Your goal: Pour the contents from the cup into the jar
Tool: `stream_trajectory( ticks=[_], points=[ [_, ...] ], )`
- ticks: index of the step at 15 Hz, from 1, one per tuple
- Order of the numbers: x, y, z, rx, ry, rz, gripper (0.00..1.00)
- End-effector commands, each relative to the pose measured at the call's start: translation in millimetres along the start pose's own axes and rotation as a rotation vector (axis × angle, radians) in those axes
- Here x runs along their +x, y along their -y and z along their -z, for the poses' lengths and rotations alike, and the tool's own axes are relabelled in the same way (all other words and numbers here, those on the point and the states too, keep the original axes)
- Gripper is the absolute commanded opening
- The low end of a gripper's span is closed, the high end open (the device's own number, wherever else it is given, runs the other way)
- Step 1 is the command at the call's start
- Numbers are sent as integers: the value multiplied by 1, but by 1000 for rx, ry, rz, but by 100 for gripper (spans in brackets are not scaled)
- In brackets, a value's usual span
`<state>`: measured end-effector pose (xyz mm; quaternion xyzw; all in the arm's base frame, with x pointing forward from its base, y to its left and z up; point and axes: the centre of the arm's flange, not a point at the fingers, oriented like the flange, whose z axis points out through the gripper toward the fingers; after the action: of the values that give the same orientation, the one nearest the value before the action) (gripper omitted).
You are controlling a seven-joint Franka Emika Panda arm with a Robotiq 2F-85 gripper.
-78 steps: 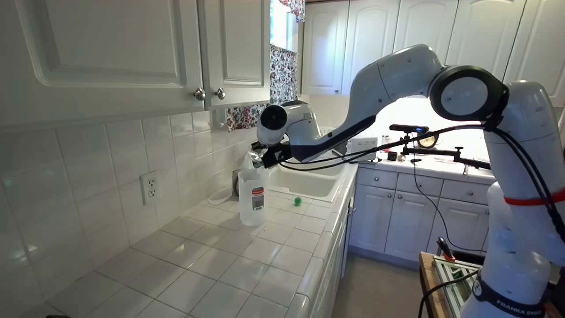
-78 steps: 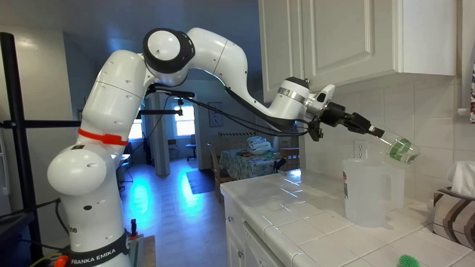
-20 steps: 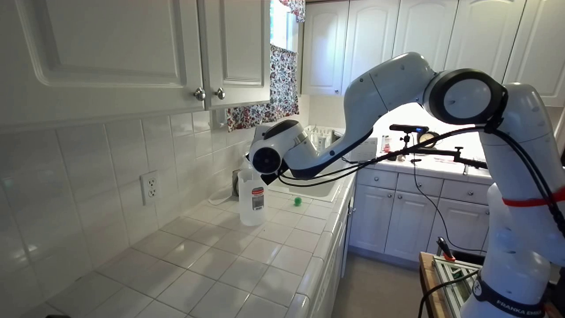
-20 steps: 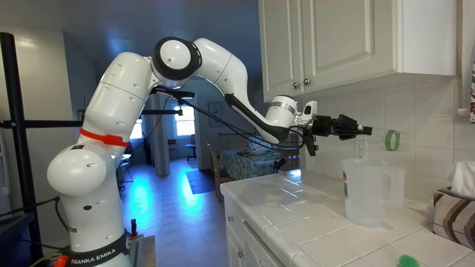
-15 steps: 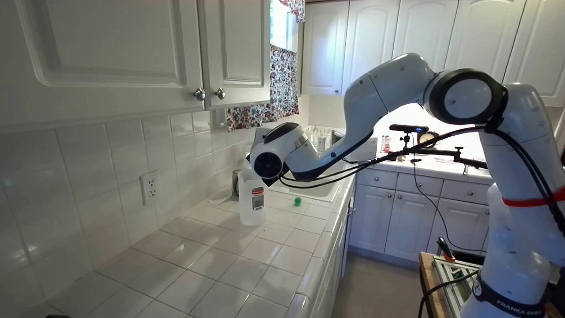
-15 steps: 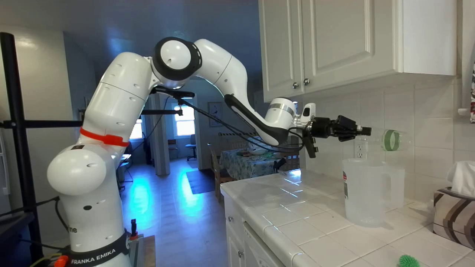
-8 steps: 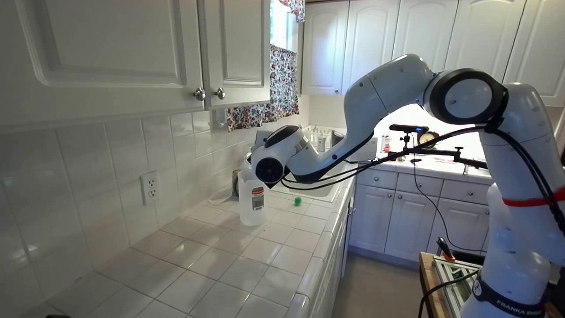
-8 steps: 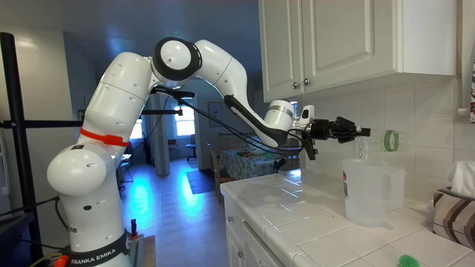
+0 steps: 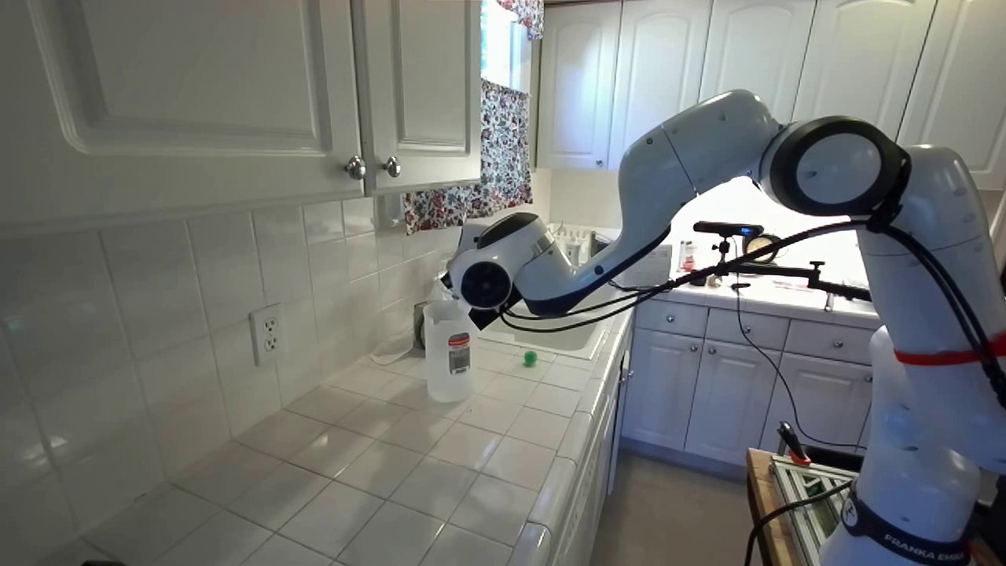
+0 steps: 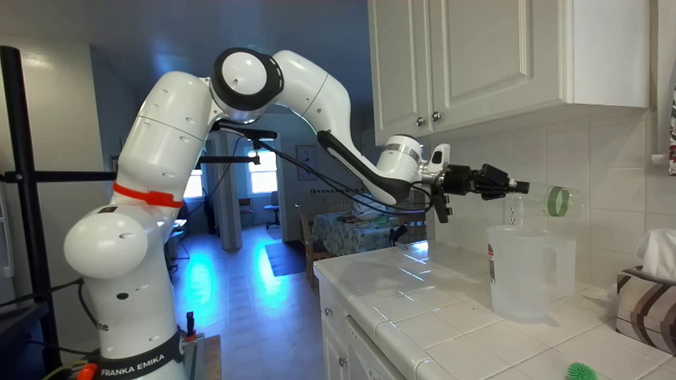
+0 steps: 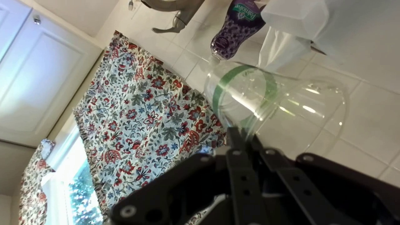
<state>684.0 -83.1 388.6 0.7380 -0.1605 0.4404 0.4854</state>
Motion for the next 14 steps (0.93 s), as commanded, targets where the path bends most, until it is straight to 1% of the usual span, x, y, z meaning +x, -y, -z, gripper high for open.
stream_trajectory(
  ticks=[1,6,11,14],
  points=[
    [-1,-19,10,50,16,-54,2],
    [7,-22,21,154,47,-76,2],
    [16,-17,32,233,24,-111,2],
    [18,-9,41,304,19,-125,2]
  ],
)
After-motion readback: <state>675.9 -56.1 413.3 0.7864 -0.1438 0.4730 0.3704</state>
